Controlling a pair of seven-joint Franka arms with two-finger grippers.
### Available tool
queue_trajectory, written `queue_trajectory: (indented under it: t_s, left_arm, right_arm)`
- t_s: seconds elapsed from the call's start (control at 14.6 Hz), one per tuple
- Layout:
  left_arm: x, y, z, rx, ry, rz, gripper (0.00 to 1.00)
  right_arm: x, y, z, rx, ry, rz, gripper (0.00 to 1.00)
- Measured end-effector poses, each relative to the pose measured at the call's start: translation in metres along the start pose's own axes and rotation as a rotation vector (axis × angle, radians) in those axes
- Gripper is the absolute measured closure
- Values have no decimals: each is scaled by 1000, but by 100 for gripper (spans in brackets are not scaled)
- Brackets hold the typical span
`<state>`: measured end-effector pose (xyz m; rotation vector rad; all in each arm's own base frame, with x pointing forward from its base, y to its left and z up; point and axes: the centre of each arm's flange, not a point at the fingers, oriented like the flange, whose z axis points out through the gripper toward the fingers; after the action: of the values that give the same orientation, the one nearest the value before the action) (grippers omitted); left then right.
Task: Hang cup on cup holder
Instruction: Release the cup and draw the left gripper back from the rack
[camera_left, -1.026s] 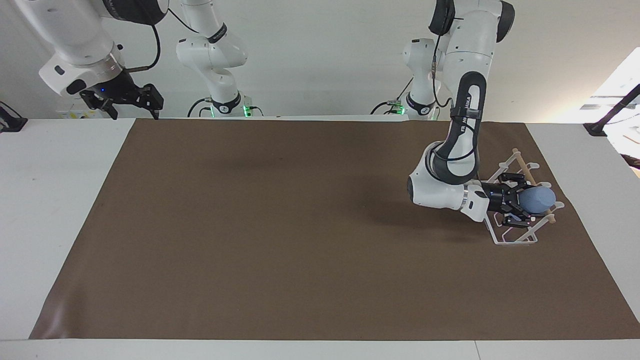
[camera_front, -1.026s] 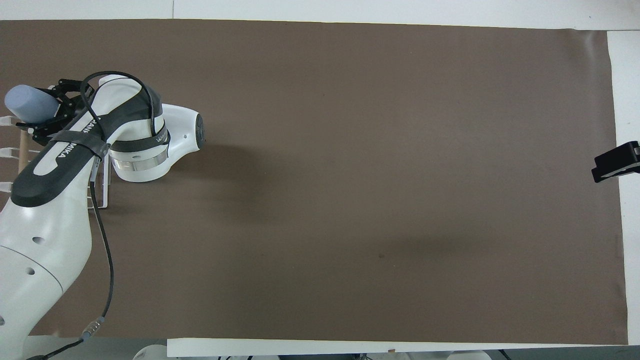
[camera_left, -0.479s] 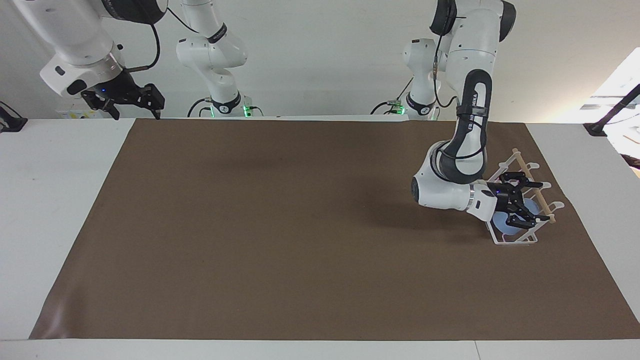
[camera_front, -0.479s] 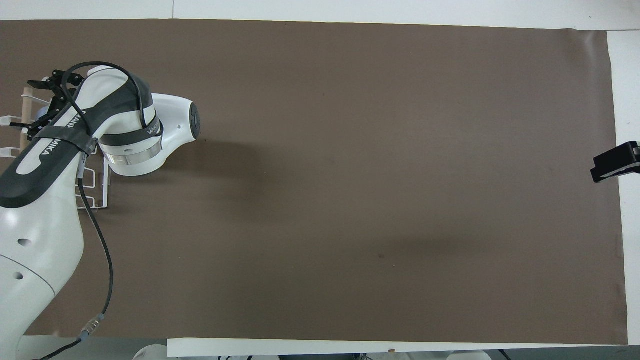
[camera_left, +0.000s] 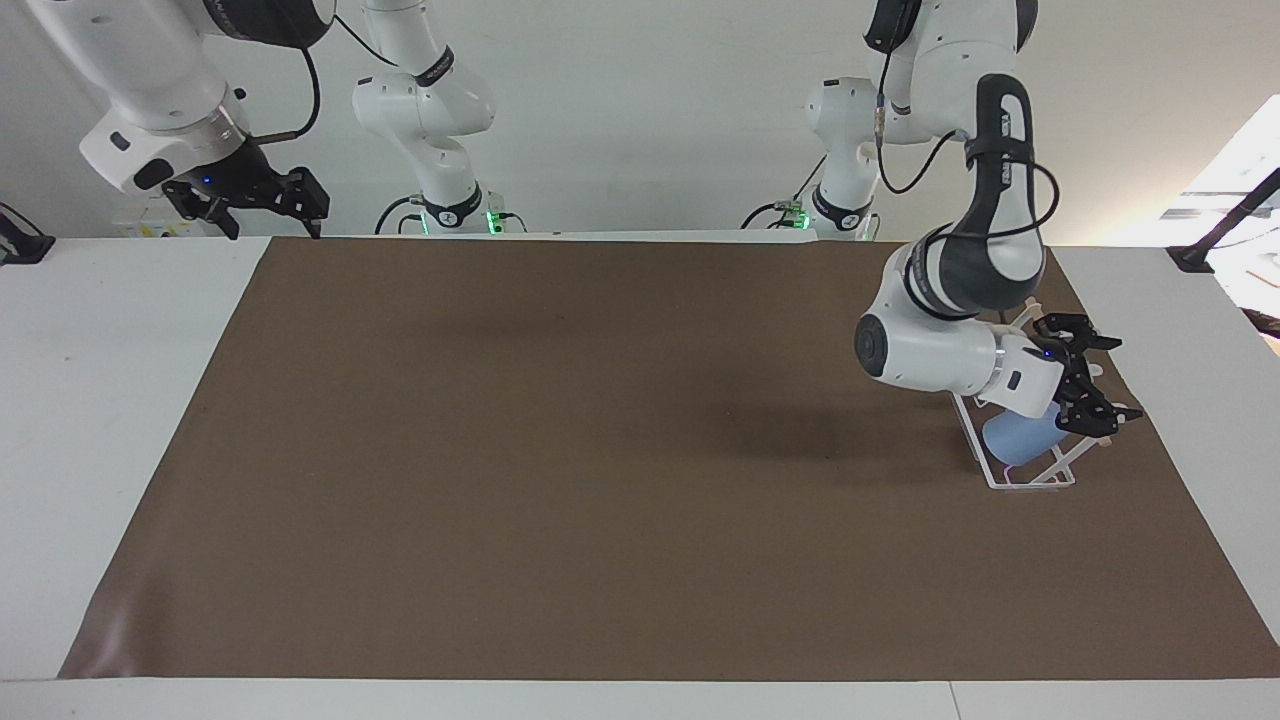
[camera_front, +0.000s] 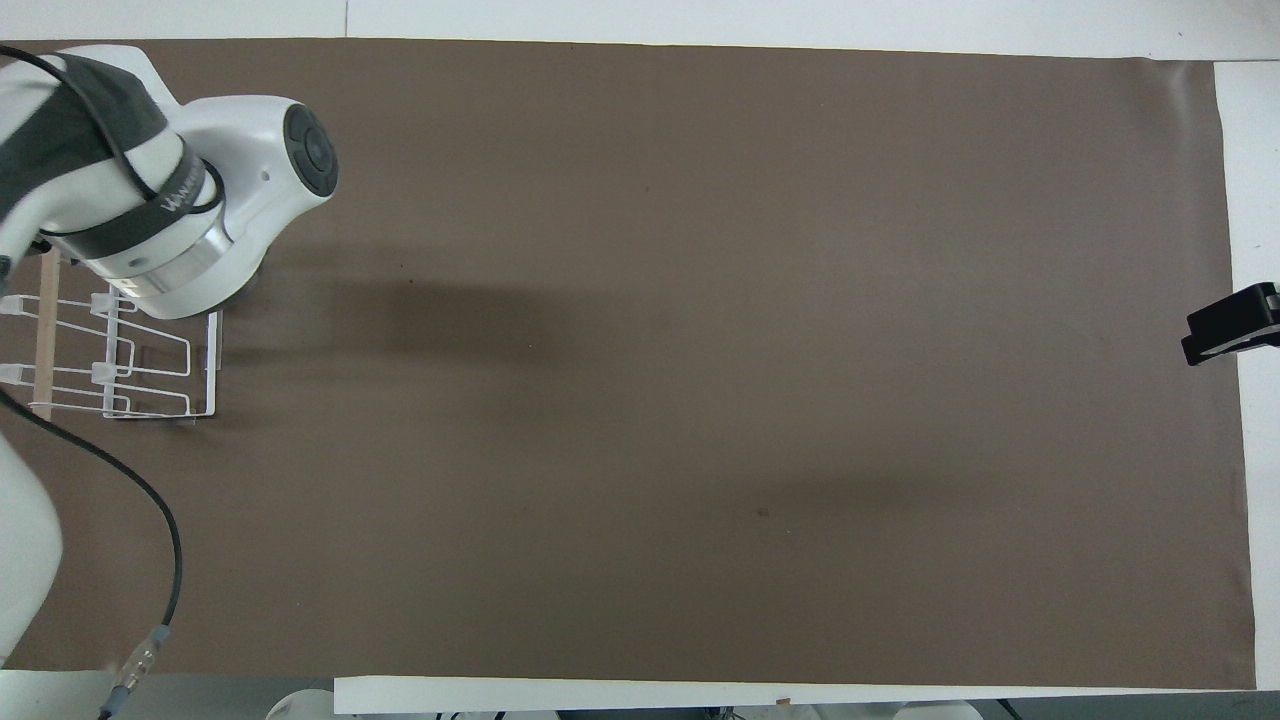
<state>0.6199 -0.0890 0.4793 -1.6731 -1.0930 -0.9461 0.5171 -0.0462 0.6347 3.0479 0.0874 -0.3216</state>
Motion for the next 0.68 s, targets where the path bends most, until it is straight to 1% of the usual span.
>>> queue_trajectory:
  t_s: [0.14,0.27,0.34,0.48,0.55,0.68]
  left_arm:
    - [37,-29,-10,-30,-142,115,0]
    - [60,-51,-11,-98,-291,216,0]
    - [67,-59,-11,-139,-357,267,0]
    - [71,-70,-12,-233,-515,385,0]
    - [71,-74,-13,-288,-589,449,0]
    - [72,-80,-13,-409,-711,587,0]
  right_arm:
    - [0,0,0,0,0,0,0]
    - [0,0,0,0,0,0,0]
    - [0,0,0,0,0,0,0]
    - [0,0,0,0,0,0,0]
    - [0,0,0,0,0,0,0]
    - [0,0,0,0,0,0,0]
